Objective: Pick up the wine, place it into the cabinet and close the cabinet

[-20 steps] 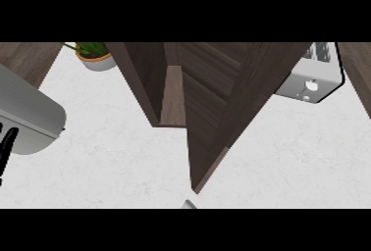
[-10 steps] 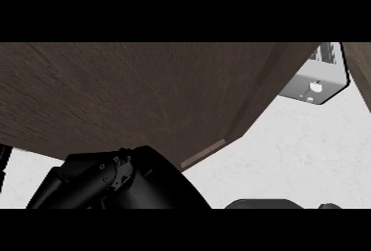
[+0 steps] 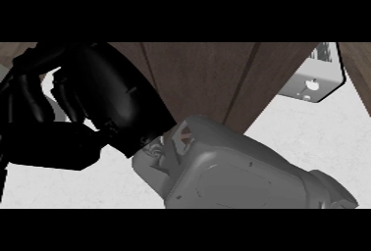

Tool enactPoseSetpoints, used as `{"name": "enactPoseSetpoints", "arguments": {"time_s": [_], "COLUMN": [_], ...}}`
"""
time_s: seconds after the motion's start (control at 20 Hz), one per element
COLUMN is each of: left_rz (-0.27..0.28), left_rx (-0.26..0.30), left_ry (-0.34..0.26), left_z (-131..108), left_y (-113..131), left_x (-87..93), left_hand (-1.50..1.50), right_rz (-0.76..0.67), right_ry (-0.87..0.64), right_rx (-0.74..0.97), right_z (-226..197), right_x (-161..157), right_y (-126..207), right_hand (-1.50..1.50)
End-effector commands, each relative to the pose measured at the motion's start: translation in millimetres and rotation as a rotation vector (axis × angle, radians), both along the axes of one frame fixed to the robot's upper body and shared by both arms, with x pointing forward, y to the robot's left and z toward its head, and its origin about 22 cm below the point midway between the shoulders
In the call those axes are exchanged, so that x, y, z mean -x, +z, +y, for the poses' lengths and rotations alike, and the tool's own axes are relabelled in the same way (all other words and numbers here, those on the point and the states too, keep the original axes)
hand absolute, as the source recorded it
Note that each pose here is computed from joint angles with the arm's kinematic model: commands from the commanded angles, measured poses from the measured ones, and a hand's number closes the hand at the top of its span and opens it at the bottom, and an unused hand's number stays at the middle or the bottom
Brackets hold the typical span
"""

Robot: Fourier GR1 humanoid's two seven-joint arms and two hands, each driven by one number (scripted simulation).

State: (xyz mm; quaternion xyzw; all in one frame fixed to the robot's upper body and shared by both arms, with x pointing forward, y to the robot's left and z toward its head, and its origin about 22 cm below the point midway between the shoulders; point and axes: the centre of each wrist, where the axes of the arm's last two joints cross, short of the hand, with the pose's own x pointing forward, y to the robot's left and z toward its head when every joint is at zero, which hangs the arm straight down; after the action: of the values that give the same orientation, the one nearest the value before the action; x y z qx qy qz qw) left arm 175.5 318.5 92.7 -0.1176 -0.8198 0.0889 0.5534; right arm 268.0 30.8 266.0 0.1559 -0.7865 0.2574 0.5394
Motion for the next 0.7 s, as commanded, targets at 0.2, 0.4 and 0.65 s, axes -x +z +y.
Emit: {"name": "enactPoseSetpoints", "arguments": {"time_s": [0.2,0.4,0.65], "left_rz": [0.004,-0.012,-0.009], "left_rx": [0.001,-0.035,-0.025], "left_ry": [0.012,0.019,0.008], "left_z": [2,-5,-4], "left_y": [-4,-4,6], "left_x": [-12.4,-5.1,-6.0], "left_hand": [-1.5,-1.5,-1.5], "right_rz": [0.039,0.033,0.028], "right_ry": [-0.065,-0.107,-0.13], "right_rx": [0.009,0.027,0.023], "right_z": [-21,-15,-47], "right_x": [-77,-90,-116], "right_y": [-9,-24,-13], "right_hand": [1.5,1.5,1.5]}}
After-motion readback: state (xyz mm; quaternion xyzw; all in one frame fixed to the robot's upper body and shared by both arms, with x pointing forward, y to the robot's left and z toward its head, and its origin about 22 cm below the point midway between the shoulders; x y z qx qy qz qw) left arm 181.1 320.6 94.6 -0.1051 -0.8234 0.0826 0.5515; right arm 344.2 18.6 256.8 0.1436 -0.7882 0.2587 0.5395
